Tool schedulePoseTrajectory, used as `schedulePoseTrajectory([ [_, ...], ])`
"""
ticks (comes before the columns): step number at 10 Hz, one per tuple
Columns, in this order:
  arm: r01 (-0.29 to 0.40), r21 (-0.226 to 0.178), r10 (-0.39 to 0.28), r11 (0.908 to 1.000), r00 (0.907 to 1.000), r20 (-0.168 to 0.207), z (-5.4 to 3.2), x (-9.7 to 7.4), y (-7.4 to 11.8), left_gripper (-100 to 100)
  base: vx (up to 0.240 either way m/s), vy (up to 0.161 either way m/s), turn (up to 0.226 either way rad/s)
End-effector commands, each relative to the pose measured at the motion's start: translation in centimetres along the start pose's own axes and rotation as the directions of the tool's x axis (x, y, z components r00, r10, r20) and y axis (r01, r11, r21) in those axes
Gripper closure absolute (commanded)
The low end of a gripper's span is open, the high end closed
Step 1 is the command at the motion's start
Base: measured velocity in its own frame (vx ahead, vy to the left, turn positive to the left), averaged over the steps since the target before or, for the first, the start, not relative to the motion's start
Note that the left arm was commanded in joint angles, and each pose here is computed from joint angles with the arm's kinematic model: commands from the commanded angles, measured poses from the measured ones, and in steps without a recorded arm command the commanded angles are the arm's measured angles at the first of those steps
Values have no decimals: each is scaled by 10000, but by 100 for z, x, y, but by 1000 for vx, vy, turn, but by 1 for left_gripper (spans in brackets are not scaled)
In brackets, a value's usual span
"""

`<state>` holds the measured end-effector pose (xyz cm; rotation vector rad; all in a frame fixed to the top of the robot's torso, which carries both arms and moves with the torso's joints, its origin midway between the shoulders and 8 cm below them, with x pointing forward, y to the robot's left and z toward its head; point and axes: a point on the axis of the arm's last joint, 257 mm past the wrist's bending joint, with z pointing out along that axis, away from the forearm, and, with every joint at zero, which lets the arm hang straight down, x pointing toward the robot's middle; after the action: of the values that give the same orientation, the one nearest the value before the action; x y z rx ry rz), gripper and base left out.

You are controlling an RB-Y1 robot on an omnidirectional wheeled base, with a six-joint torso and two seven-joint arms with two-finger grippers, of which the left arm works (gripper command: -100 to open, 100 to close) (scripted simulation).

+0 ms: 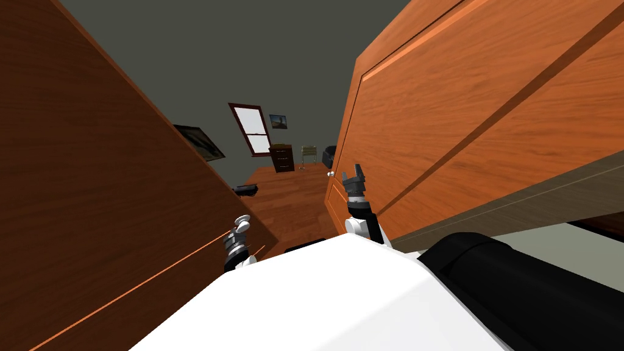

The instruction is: Push the door open

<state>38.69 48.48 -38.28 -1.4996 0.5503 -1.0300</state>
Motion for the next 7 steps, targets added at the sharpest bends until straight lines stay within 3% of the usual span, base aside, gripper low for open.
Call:
schedulePoseTrajectory([
  [1, 432, 333, -430, 9985, 9990, -89, 70, 65, -109, 100, 32, 19, -26],
  [3, 432, 333, -430, 9985, 9990, -89, 70, 65, -109, 100, 5, 5, 2],
  [5, 1397, 414, -1405, 9893, 9899, 183, 76, 32, -109, 100, 23, 19, -50],
  [6, 1570, 417, -1579, 9867, 9873, 176, 76, 32, -109, 100, 32, 29, -26],
  [7, 2065, 477, -2081, 9773, 9776, 304, 77, 16, -107, 100, 34, 25, -29],
])
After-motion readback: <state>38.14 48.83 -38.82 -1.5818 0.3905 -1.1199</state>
